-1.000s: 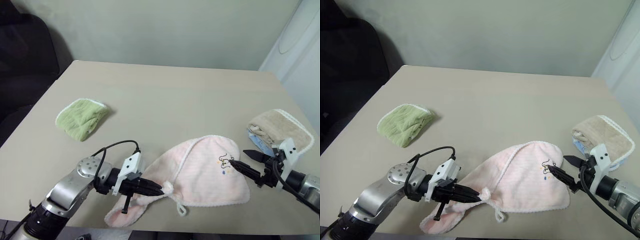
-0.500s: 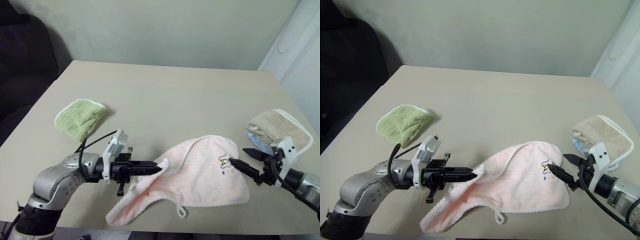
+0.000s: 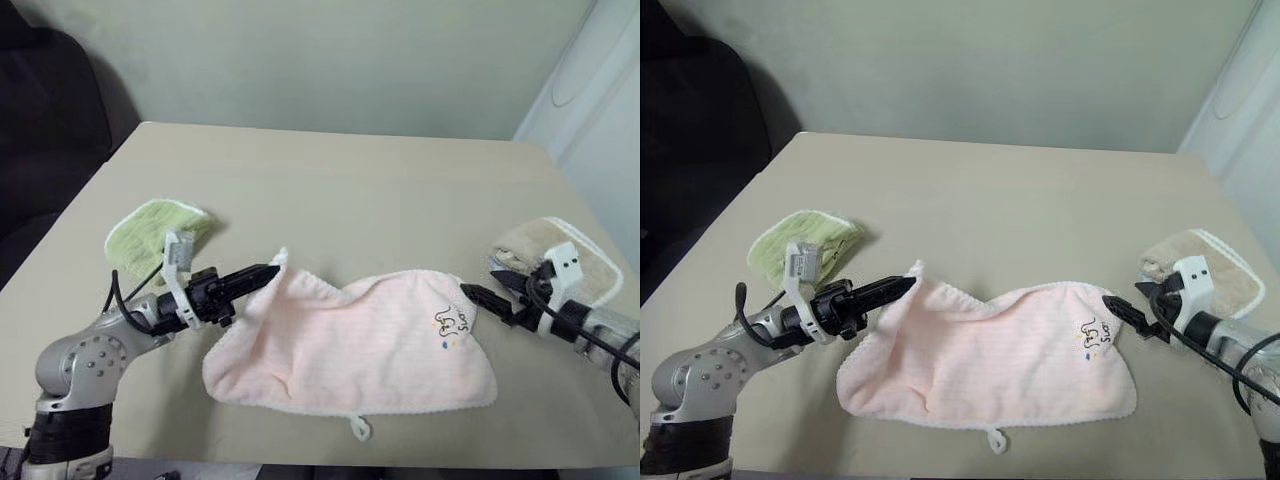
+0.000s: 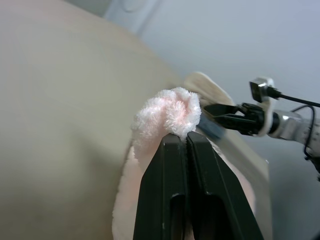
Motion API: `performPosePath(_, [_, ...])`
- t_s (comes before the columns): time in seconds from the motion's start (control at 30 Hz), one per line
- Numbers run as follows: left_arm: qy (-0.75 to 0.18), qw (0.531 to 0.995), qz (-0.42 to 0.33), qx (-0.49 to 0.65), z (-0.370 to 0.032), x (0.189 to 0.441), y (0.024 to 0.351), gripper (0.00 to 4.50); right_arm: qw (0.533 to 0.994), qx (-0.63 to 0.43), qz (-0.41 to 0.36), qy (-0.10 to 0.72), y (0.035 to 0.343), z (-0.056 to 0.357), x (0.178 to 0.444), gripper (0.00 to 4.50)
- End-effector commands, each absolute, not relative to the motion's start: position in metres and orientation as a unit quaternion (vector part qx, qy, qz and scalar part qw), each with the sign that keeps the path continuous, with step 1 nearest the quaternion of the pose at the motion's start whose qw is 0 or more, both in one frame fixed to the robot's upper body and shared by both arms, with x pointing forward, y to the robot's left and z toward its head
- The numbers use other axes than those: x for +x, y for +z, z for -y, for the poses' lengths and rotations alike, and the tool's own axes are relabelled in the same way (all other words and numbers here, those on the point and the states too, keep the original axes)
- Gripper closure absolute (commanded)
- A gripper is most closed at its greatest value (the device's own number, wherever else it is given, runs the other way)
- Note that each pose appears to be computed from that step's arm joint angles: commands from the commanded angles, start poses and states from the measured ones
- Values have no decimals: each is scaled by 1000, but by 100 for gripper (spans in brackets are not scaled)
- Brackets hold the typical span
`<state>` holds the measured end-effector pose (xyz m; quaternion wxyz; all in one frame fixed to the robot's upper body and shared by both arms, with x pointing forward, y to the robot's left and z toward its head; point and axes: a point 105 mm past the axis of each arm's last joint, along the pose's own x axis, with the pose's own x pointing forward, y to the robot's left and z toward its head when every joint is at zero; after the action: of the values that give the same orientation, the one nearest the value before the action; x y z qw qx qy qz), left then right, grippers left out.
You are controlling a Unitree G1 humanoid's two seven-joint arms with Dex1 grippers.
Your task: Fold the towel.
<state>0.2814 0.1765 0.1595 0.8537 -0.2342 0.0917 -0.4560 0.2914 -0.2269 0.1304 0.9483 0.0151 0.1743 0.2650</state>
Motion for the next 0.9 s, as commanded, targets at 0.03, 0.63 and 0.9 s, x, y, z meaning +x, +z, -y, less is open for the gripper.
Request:
performPosePath(0.03, [-412, 871, -53, -262, -188, 295, 171, 450, 944, 16, -202, 259, 117, 224, 305, 2])
performPosePath(0.63, [-282, 917, -26, -280, -242, 314, 168, 450, 942, 47, -228, 242, 98, 236, 324, 2])
performPosePath(0.9, [-280, 920, -36, -272, -240, 321, 161, 450, 928, 40, -247, 276, 87, 213, 321, 2])
